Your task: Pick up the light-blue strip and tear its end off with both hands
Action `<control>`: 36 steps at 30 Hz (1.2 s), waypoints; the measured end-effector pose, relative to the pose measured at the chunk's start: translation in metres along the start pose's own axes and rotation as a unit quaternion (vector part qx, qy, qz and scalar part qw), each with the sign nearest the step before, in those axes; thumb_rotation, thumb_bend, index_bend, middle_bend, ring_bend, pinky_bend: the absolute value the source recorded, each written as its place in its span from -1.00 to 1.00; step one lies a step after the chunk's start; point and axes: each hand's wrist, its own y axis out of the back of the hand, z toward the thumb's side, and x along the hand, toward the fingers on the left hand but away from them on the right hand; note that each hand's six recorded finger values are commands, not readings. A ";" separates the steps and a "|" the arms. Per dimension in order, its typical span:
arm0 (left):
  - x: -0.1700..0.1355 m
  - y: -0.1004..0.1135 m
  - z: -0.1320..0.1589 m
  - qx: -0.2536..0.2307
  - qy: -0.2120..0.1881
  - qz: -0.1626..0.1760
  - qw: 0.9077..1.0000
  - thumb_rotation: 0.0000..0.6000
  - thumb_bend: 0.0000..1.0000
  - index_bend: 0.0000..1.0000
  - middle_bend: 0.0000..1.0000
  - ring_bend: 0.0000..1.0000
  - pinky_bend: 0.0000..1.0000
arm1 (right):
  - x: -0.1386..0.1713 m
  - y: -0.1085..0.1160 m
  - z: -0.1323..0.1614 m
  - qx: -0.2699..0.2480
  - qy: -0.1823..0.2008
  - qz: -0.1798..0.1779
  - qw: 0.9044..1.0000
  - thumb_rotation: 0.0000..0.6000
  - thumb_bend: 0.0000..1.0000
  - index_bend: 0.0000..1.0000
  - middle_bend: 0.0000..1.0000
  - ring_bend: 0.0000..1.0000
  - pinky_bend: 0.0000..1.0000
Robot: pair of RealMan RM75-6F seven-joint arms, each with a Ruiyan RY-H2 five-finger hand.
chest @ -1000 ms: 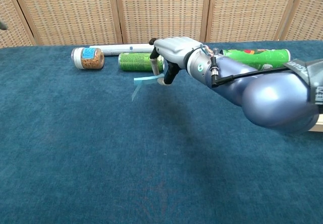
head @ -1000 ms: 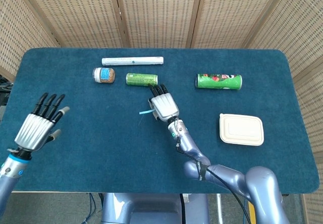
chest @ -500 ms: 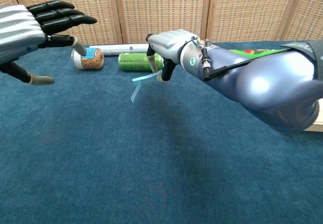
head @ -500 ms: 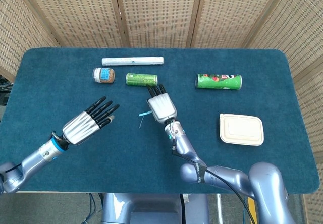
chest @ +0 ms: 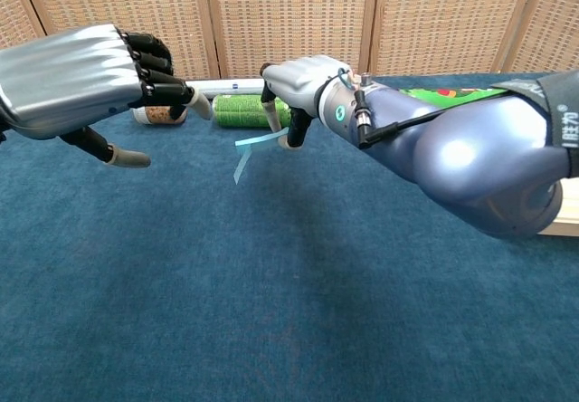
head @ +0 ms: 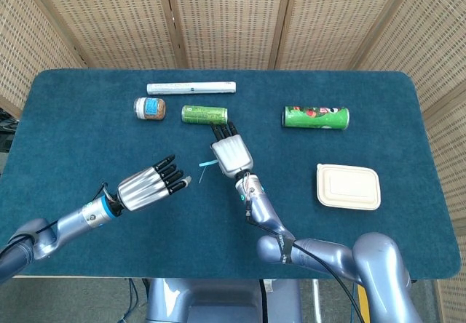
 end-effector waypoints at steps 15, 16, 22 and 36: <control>0.037 -0.009 0.016 0.104 -0.101 -0.010 0.989 1.00 -1.00 -0.10 0.79 0.66 0.64 | 0.002 -0.001 0.005 0.004 0.002 0.000 1.000 1.00 0.24 0.24 -0.96 -1.00 -1.00; 0.038 -0.011 0.017 0.110 -0.104 -0.016 0.988 1.00 -1.00 -0.10 0.79 0.66 0.64 | 0.002 -0.001 0.005 0.005 0.002 0.000 1.000 1.00 0.24 0.24 -0.96 -1.00 -1.00; 0.043 -0.015 0.017 0.136 -0.109 -0.036 0.984 1.00 -0.90 -0.09 0.79 0.66 0.64 | 0.002 -0.001 0.006 0.004 0.004 0.000 1.000 1.00 0.24 0.24 -0.96 -1.00 -1.00; 0.057 -0.034 0.032 0.145 -0.115 -0.052 0.981 1.00 -0.72 -0.09 0.79 0.66 0.64 | 0.003 0.002 0.002 0.000 -0.001 -0.002 1.000 1.00 0.34 0.24 -0.96 -1.00 -1.00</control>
